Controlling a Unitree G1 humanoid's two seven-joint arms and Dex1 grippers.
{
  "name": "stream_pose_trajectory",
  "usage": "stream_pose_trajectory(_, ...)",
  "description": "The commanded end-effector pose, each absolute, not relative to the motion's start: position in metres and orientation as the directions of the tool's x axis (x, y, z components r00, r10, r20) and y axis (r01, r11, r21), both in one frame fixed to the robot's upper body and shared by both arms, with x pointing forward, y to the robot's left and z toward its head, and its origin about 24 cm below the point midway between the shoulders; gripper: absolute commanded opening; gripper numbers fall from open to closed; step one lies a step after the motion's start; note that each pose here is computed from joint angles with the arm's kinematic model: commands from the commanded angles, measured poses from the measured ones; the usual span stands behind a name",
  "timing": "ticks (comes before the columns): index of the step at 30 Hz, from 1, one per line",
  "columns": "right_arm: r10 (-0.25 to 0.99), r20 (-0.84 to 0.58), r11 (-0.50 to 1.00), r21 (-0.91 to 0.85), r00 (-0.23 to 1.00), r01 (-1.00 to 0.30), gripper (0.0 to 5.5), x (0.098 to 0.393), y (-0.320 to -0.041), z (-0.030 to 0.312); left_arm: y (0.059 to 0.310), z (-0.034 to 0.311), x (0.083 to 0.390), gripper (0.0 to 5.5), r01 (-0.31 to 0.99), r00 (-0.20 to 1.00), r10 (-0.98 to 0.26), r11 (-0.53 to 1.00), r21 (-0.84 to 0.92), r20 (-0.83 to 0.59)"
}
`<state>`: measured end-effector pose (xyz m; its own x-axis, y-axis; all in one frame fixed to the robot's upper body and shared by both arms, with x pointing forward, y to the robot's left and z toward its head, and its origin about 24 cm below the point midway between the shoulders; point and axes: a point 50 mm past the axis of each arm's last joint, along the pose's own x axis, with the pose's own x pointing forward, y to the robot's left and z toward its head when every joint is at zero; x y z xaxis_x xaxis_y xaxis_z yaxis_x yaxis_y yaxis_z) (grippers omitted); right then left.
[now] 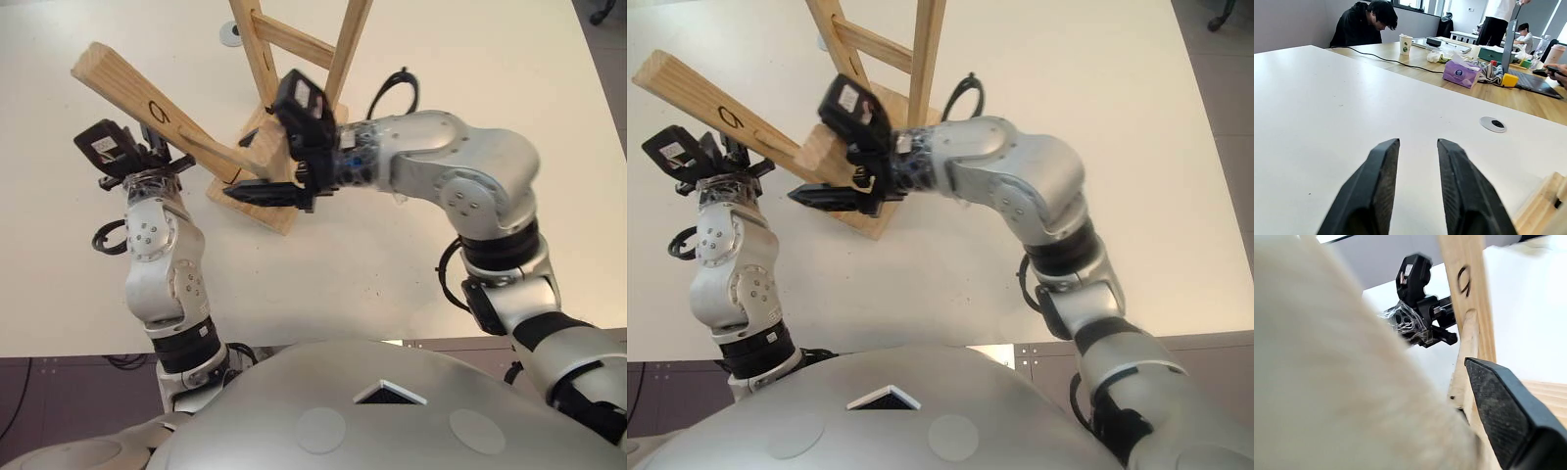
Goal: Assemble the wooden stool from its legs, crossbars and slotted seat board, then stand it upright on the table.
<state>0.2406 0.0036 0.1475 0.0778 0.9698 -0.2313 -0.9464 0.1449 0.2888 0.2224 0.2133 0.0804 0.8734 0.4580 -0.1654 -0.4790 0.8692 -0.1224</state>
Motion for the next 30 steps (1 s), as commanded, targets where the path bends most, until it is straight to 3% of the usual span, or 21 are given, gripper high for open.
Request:
stream_pose_trajectory(1,0.973,-0.220,0.131,0.274,0.070,-0.953,3.73,0.239,0.009,0.157,0.218,0.078,0.239,0.75,-0.518,0.853,0.501,0.846,-0.123,-0.149)
stream_pose_trajectory(6,0.968,-0.228,0.163,0.239,0.108,-0.957,3.73,0.243,-0.010,0.162,0.238,0.069,0.264,0.75,-0.569,0.821,0.553,0.812,-0.130,-0.139)
stream_pose_trajectory(12,0.942,-0.221,0.301,0.220,0.253,-0.928,3.73,0.265,-0.079,0.168,0.265,0.058,0.283,0.75,-0.512,0.856,0.498,0.854,-0.091,-0.140)
stream_pose_trajectory(15,0.907,-0.266,0.387,0.223,0.325,-0.895,3.73,0.282,-0.109,0.150,0.292,0.068,0.289,0.75,-0.457,0.888,0.448,0.884,-0.095,-0.104)
stream_pose_trajectory(19,0.907,-0.195,0.408,0.196,0.372,-0.892,4.41,0.309,-0.110,0.131,0.318,0.100,0.277,0.71,-0.189,0.979,0.187,0.982,-0.018,-0.079)
stream_pose_trajectory(22,0.926,-0.124,0.375,0.197,0.356,-0.906,4.81,0.325,-0.092,0.127,0.333,0.117,0.261,1.24,0.100,0.972,-0.073,0.989,0.113,-0.222)
stream_pose_trajectory(24,0.947,-0.099,0.320,0.183,0.306,-0.930,4.81,0.325,-0.084,0.128,0.328,0.121,0.244,1.60,0.342,0.889,-0.278,0.932,0.123,-0.365)
stream_pose_trajectory(26,0.956,-0.104,0.288,0.173,0.274,-0.942,4.81,0.327,-0.080,0.126,0.309,0.125,0.220,1.60,0.553,0.754,-0.477,0.832,0.045,-0.452)
stream_pose_trajectory(28,0.968,-0.102,0.245,0.188,0.230,-0.951,4.81,0.326,-0.078,0.123,0.292,0.126,0.206,1.60,0.651,0.661,-0.593,0.758,-0.042,-0.459)
stream_pose_trajectory(30,0.978,-0.120,0.194,0.210,0.171,-0.958,4.63,0.321,-0.075,0.117,0.283,0.121,0.201,1.62,0.667,0.639,-0.624,0.740,-0.079,-0.451)
